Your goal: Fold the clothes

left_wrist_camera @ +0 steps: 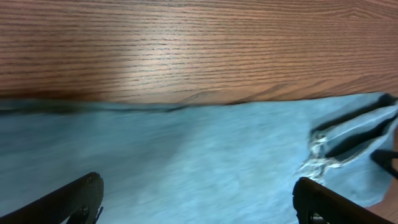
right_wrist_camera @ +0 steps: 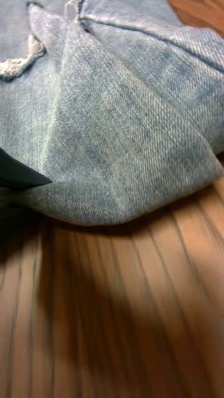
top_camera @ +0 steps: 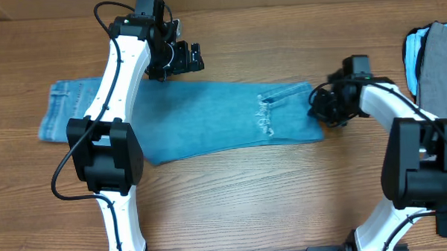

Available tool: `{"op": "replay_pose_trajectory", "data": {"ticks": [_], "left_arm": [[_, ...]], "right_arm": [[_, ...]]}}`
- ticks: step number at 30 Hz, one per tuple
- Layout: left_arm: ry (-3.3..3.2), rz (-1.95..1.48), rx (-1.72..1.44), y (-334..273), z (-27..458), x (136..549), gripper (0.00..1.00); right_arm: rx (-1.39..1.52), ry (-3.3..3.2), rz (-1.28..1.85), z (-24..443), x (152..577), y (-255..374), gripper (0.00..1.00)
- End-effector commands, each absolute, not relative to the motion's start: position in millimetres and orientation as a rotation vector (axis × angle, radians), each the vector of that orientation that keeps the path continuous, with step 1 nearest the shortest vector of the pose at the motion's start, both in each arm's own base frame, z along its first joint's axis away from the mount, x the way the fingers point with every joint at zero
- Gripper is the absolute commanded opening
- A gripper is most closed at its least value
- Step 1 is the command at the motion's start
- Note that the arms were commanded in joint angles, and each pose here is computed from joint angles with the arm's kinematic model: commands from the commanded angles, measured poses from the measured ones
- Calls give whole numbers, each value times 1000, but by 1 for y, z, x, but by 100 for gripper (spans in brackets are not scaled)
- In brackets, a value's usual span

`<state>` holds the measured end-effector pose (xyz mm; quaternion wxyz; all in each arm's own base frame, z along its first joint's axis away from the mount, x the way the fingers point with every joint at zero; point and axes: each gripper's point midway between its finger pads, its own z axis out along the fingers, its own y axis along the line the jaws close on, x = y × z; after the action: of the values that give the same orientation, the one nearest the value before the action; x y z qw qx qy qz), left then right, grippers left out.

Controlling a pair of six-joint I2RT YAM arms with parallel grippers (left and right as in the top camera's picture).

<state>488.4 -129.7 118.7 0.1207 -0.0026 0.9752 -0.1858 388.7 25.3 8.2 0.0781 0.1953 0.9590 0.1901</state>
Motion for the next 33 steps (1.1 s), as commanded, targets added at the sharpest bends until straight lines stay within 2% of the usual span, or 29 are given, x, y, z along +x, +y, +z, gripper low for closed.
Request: {"op": "replay_pose_trajectory", "data": {"ticks": [1, 5, 12, 24, 33], "left_arm": [[2837, -546, -6, -130, 125, 489, 100], [2842, -544, -3, -130, 124, 488, 100], [2847, -544, -4, -130, 124, 487, 100], [2870, -542, -8, -129, 122, 482, 100], [2881, -541, -11, -129, 121, 479, 100]], "right_arm": [[647, 2782, 395, 36, 395, -11, 4], [696, 2747, 219, 60, 392, -41, 4], [602, 2664, 310, 103, 405, -19, 4], [405, 2634, 412, 115, 420, 68, 4], [287, 2655, 388, 114, 413, 104, 4]]}}
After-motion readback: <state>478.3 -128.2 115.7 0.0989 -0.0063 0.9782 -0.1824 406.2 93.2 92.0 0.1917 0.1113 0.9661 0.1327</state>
